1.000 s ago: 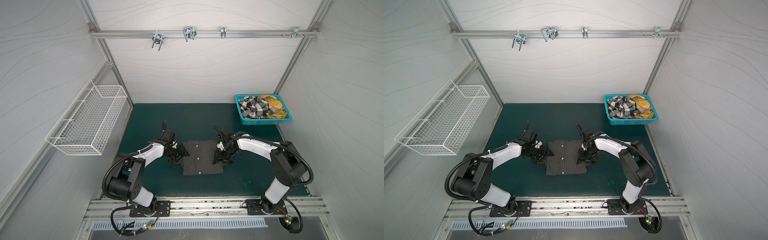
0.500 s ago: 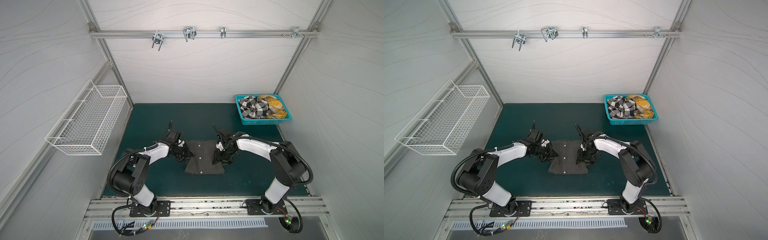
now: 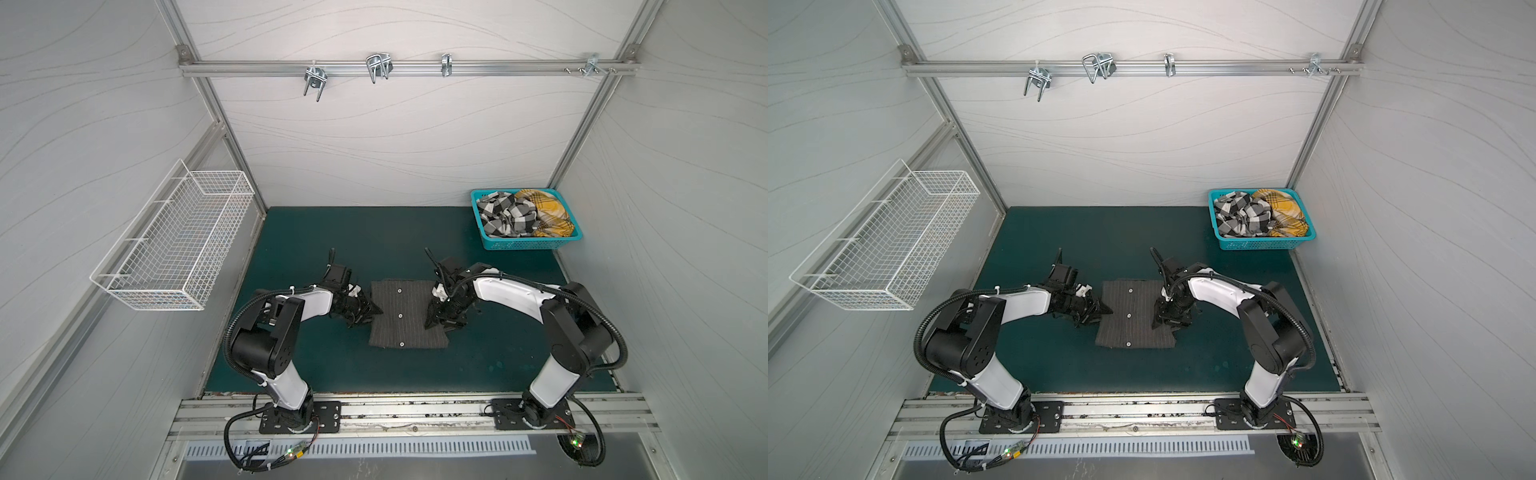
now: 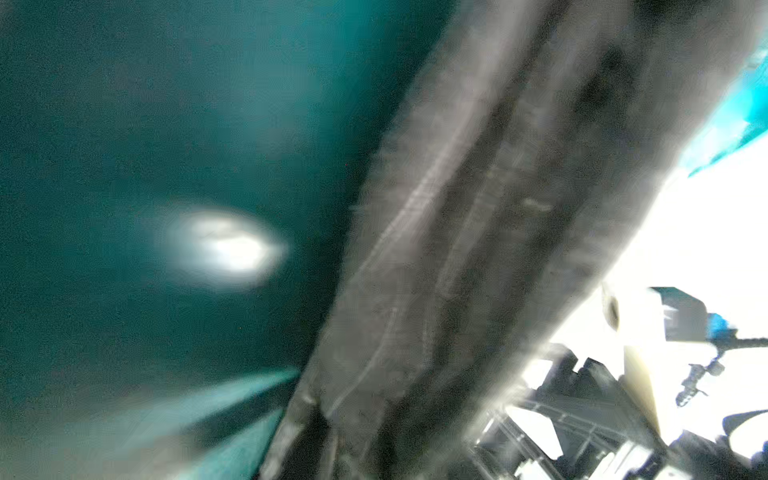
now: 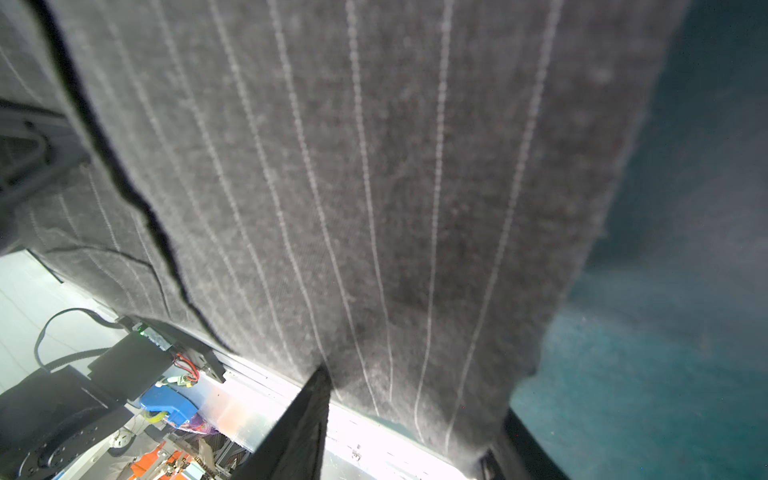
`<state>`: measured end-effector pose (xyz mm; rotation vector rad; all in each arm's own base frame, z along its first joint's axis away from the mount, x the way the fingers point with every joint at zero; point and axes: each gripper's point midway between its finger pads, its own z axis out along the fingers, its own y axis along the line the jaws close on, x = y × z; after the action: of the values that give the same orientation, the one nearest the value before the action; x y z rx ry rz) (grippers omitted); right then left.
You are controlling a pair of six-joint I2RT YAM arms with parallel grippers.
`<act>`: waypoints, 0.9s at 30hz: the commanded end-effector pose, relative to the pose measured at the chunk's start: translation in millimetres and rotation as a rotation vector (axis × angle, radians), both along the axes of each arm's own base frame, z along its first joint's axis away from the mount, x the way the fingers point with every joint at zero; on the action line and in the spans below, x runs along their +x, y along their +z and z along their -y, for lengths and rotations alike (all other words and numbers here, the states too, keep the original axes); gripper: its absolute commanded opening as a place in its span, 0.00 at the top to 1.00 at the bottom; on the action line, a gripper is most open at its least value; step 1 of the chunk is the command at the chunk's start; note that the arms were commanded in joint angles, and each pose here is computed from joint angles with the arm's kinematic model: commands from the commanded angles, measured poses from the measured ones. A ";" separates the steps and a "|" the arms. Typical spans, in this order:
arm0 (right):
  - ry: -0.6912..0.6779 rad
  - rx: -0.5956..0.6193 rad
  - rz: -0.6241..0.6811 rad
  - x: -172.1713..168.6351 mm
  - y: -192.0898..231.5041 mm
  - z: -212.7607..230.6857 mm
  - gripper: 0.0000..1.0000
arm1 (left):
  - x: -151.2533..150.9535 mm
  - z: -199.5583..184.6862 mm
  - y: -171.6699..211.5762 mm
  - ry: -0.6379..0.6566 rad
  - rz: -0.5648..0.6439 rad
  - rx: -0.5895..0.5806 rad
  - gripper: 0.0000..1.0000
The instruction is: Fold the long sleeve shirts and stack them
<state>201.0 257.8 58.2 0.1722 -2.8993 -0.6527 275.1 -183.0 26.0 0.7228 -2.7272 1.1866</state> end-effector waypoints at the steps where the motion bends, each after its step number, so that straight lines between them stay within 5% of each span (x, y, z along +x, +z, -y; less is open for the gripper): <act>1: -0.006 0.027 0.049 5.3 29.0 1.1 0.43 | 0.7 -6.6 19.4 -0.012 0.056 0.016 0.54; 6: -0.013 0.038 0.066 6.8 40.5 5.7 0.43 | -0.1 -14.6 61.3 -0.057 0.143 0.077 0.25; 20: -0.007 0.030 0.059 8.3 36.4 8.8 0.43 | 43.1 -17.7 47.8 -0.088 0.152 0.136 0.27; 27: -0.010 0.028 0.048 13.4 29.4 5.4 0.43 | 50.3 -5.9 31.6 -0.084 0.107 0.065 0.41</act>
<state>211.3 252.9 89.6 0.1791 -2.9480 -0.7189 316.0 -171.6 55.7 0.5706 -2.8829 1.0922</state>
